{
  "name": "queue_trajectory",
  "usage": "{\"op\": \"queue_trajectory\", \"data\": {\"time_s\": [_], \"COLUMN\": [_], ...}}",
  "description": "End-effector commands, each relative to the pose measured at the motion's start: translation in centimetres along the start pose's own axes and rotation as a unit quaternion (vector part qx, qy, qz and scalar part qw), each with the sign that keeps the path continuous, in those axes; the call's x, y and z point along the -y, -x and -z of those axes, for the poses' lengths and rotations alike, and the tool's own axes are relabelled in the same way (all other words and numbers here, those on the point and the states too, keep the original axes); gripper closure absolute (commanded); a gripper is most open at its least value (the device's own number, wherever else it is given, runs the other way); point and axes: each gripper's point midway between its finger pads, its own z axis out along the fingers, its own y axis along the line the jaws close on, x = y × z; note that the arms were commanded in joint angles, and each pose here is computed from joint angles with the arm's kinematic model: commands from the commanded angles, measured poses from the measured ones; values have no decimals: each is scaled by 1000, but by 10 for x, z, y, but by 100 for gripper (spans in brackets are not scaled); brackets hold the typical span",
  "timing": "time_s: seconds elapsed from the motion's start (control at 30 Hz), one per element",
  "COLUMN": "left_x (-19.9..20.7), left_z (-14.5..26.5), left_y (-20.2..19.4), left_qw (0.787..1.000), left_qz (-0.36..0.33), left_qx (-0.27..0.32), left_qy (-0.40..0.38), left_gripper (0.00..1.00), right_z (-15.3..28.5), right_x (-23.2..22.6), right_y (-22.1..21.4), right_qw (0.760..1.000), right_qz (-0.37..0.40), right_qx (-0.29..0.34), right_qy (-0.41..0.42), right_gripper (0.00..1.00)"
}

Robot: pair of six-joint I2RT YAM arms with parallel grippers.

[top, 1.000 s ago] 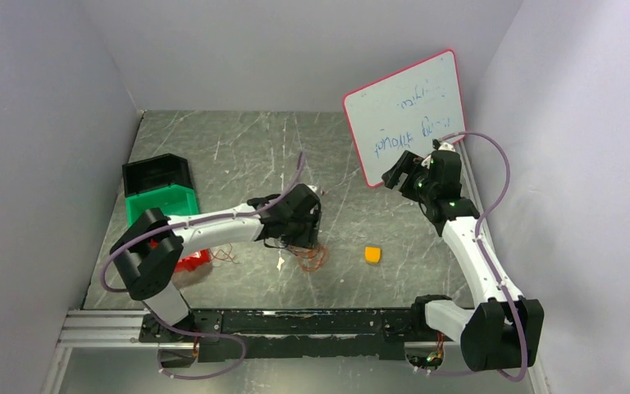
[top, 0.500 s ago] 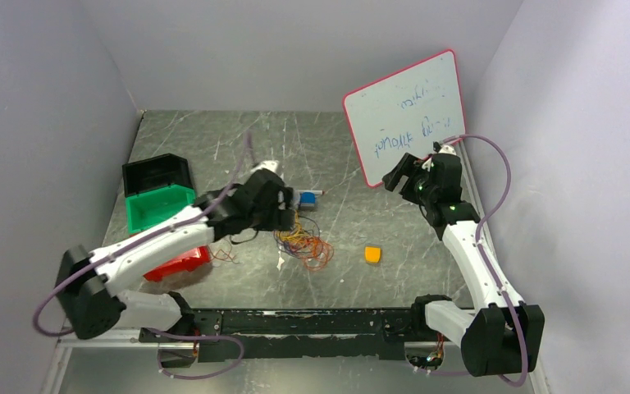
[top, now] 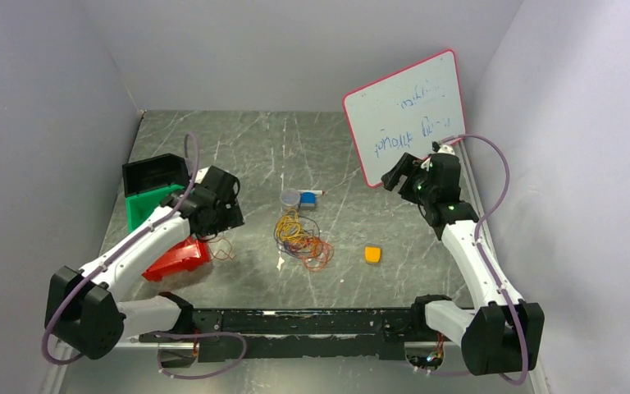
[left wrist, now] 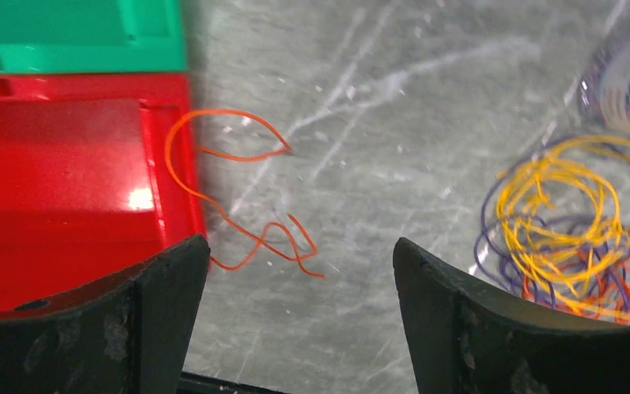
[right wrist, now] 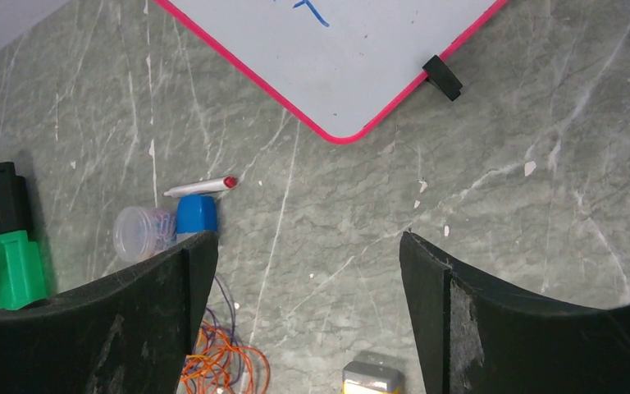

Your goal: Untangle the cables

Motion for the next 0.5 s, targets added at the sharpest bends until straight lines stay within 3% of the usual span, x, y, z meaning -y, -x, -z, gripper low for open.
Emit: {"op": "queue_trajectory", "data": {"time_s": [0.0,0.2,0.47], "left_x": [-19,-50,-106], "left_z": [-6,-9,-7], "left_y": [33,99,184], "left_qw": [998,979,911], "left_qz": [43,165,367], "left_qx": [34,105,167], "left_qy": [32,63,82], "left_gripper": [12,14,12], "right_z": [-2,-3,0], "right_x": [2,4,4], "right_y": [1,-4,-4], "right_qw": [1000,1000,999], "right_qz": [4,-7,-27], "right_qx": [0,-5,-6], "right_qy": [-8,-12,-20], "right_gripper": [15,15,16]}}
